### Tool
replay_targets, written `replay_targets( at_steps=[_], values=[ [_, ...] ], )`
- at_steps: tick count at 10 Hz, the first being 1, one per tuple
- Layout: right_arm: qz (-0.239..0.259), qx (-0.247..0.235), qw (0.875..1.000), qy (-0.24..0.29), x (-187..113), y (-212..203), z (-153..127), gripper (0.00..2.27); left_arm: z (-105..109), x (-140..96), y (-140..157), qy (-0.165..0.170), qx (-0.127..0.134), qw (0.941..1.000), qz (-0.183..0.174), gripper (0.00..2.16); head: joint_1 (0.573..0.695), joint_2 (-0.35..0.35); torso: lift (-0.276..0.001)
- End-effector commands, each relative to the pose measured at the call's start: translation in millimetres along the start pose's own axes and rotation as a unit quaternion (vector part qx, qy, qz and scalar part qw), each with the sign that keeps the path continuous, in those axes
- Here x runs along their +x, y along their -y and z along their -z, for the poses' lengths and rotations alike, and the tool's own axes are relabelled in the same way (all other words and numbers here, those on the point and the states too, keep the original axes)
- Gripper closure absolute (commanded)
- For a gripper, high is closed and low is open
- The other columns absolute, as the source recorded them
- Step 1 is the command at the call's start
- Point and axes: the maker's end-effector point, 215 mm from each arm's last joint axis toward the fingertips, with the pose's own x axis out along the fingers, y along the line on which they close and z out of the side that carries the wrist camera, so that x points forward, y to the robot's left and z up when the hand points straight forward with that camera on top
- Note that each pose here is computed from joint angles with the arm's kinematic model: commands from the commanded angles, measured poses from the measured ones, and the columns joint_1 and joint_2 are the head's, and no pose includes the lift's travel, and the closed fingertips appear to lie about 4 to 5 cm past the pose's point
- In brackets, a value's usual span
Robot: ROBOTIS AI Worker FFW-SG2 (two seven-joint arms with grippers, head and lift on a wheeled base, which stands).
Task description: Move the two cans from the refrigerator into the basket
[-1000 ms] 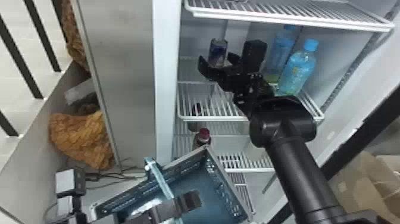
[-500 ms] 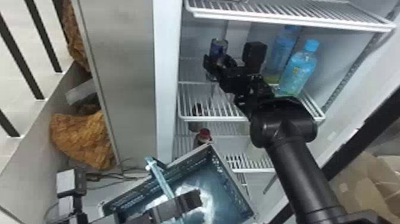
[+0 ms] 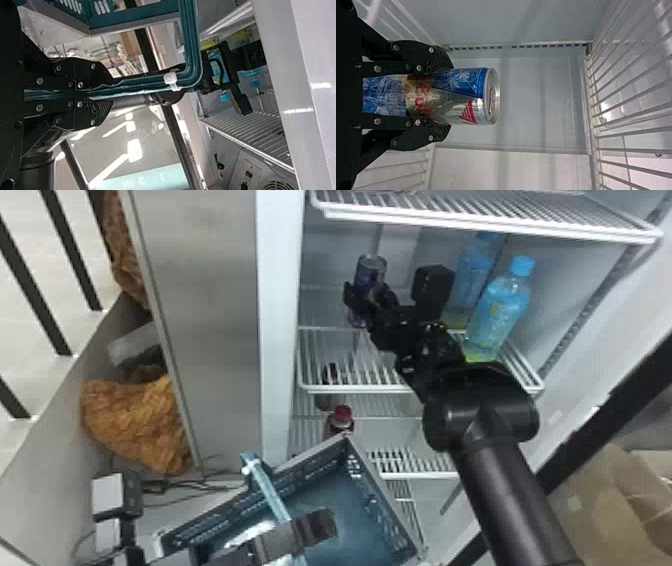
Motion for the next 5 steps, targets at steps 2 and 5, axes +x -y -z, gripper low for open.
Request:
replay_targets(
  at_steps=[2, 5],
  values=[
    [-0.010, 0.010, 1.000, 0.014, -26, -12, -11, 1.24, 0, 0, 1, 0.000, 0.000, 1.0000, 0.001, 1.20, 0.695, -0.168, -0.035],
    [-0.021, 0.019, 1.000, 0.012, -58, -24, -11, 1.24, 2, 0, 0, -0.003, 0.000, 1.0000, 0.000, 1.20, 0.695, -0.170, -0.035]
  ],
)
